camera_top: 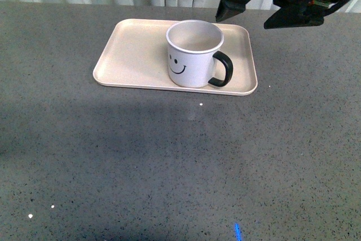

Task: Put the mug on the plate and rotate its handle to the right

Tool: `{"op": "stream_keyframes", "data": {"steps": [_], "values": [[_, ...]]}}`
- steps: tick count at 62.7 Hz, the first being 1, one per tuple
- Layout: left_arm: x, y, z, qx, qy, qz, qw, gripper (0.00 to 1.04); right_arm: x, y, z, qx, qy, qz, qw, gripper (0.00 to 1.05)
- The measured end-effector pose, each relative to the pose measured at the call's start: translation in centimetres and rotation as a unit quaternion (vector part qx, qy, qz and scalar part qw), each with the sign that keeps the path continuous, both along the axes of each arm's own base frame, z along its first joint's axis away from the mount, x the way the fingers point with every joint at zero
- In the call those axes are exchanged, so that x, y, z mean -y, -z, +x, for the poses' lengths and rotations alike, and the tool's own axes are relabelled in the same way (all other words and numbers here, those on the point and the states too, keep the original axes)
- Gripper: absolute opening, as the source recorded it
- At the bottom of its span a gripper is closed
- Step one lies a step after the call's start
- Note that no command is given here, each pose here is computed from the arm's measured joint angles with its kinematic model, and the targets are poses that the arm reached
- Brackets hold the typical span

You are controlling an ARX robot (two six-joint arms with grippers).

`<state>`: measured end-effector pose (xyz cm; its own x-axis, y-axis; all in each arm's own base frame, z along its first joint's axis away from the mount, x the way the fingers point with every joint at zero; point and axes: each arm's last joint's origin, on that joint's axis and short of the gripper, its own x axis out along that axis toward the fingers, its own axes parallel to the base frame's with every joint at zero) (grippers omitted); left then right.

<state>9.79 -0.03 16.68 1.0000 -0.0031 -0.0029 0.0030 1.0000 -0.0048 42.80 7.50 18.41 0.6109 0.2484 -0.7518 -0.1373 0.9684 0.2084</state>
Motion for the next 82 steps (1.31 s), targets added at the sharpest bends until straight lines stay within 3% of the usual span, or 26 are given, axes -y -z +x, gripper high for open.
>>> {"op": "stream_keyframes", "data": {"steps": [26,63,82], "values": [[0.0,0.0,0.0,0.0,0.0,0.0,1.0,0.95,-2.7,2.4,1.1,-0.045,0.011,-0.004,0.999,0.95],[0.0,0.0,0.0,0.0,0.0,0.0,1.0,0.95,-3.8,2.5,3.2,-0.079,0.031,0.012,0.996,0.04],[0.0,0.0,0.0,0.0,0.0,0.0,1.0,0.95,-2.4,0.2,4.9,-0.069,-0.04,-0.024,0.997,0.02]]}}
